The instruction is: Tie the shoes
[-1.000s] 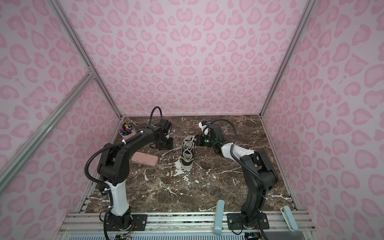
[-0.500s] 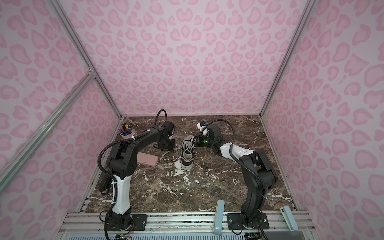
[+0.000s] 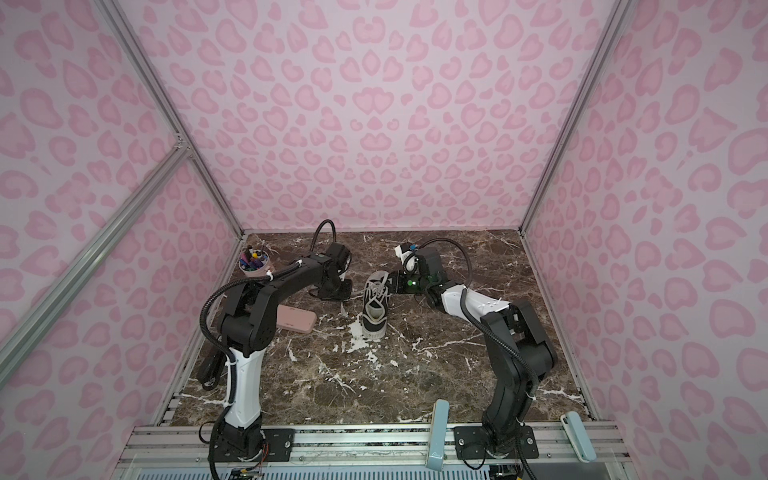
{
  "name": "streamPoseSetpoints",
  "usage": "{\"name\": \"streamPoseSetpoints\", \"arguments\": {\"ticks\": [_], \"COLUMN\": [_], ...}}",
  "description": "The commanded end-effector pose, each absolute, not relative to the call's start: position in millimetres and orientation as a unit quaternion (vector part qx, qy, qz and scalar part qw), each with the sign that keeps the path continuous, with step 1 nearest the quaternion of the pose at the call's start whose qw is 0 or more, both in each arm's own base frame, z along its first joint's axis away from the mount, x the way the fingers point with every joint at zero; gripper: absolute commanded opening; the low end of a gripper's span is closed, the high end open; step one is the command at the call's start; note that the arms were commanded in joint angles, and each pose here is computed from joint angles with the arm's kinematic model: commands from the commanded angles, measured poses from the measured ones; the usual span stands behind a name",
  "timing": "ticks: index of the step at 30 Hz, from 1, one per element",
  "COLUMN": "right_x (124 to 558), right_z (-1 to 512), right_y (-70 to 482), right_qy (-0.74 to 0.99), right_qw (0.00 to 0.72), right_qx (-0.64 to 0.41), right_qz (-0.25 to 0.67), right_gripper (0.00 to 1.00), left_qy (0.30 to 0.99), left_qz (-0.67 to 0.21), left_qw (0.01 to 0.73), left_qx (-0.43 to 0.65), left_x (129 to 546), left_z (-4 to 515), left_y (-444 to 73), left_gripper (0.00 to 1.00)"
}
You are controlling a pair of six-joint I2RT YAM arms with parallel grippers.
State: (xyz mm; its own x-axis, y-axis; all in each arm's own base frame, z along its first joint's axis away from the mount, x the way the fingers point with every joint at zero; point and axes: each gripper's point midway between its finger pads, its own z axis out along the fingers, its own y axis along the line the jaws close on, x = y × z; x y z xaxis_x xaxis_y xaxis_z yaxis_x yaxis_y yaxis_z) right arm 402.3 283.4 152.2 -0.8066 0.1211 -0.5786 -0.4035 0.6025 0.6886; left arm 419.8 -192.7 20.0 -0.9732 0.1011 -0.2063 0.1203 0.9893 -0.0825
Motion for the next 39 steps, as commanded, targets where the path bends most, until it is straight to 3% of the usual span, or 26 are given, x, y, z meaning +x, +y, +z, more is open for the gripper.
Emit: {"name": "streamPoseSetpoints", "arguments": {"ticks": [1,10,28,39], "right_x": [404.0,401.6,390.2,379.7], "right_z": [151.2,155.0,180.9,176.4], "right_y": [276.9,261.6,235.5,185.4], "right_qy": [0.849,0.855,0.845,0.855], "right_qw": [0.306,0.325,0.347,0.359], "right_qx": [-0.061,-0.035,-0.022,0.024], "right_qz": [0.427,0.402,0.405,0.373], "right_gripper": [0.02,0.02,0.01,0.01], "left_qy": [0.992,0.989,0.988,0.986], "left_qz": [-0.039,-0.022,0.002,0.007], "left_qw": [0.105,0.128,0.148,0.164], "left_qx": [0.059,0.064,0.050,0.036], "left_x": [415.4,410.3,398.5,397.7], "left_z": [34.2,84.8,126.7,147.4], "left_y": [-187.9,-176.0,-150.1,-127.6], "left_gripper": [0.04,0.04,0.04,0.03]}}
